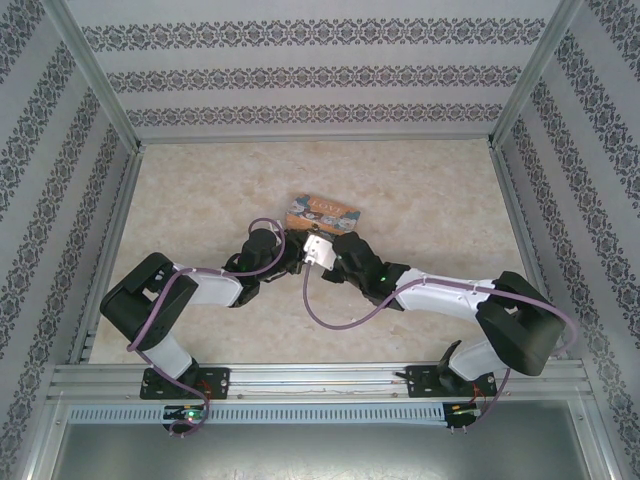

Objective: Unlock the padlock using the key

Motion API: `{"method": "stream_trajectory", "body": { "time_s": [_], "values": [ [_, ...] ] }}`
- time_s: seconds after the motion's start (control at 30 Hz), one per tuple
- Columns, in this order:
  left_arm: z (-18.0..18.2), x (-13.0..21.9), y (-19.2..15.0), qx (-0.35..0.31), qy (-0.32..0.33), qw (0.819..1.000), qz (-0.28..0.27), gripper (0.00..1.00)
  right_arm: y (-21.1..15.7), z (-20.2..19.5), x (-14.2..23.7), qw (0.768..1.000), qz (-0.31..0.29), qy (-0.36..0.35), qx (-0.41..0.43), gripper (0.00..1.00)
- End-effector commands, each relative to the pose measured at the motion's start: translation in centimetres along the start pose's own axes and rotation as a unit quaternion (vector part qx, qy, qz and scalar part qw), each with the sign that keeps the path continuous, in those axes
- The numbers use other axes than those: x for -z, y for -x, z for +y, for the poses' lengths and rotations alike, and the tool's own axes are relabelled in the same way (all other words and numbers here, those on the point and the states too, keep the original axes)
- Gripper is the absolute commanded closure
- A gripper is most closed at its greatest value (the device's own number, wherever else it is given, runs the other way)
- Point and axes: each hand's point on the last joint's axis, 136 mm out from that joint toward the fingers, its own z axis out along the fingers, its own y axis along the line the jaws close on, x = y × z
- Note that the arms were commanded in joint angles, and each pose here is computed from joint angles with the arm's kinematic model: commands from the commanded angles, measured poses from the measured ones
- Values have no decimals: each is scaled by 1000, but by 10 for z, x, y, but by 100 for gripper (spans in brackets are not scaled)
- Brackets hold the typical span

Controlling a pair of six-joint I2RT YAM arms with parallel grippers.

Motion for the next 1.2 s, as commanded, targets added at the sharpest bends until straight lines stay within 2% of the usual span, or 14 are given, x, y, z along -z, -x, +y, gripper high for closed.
{"method": "stream_trajectory", "body": {
  "time_s": [0.0, 0.23, 0.53, 0.97, 1.17],
  "values": [
    [-16, -6, -19, -12, -28, 999, 36, 88, 20, 1, -3, 995, -56, 10, -82, 100],
    [-1, -11, -22, -10, -12, 999, 40, 89, 10, 8, -9, 984, -67, 20, -166, 100],
    [14, -18, -22, -6, 0, 999, 43, 89, -1, 9, -17, 957, -71, 26, -279, 100],
    [19, -17, -20, -7, -2, 999, 38, 87, -19, 12, -17, 954, -58, 22, -295, 100],
    [15, -8, -14, -25, 4, 999, 23, 82, -28, 10, -14, 949, -54, 22, -309, 100]
  ]
}}
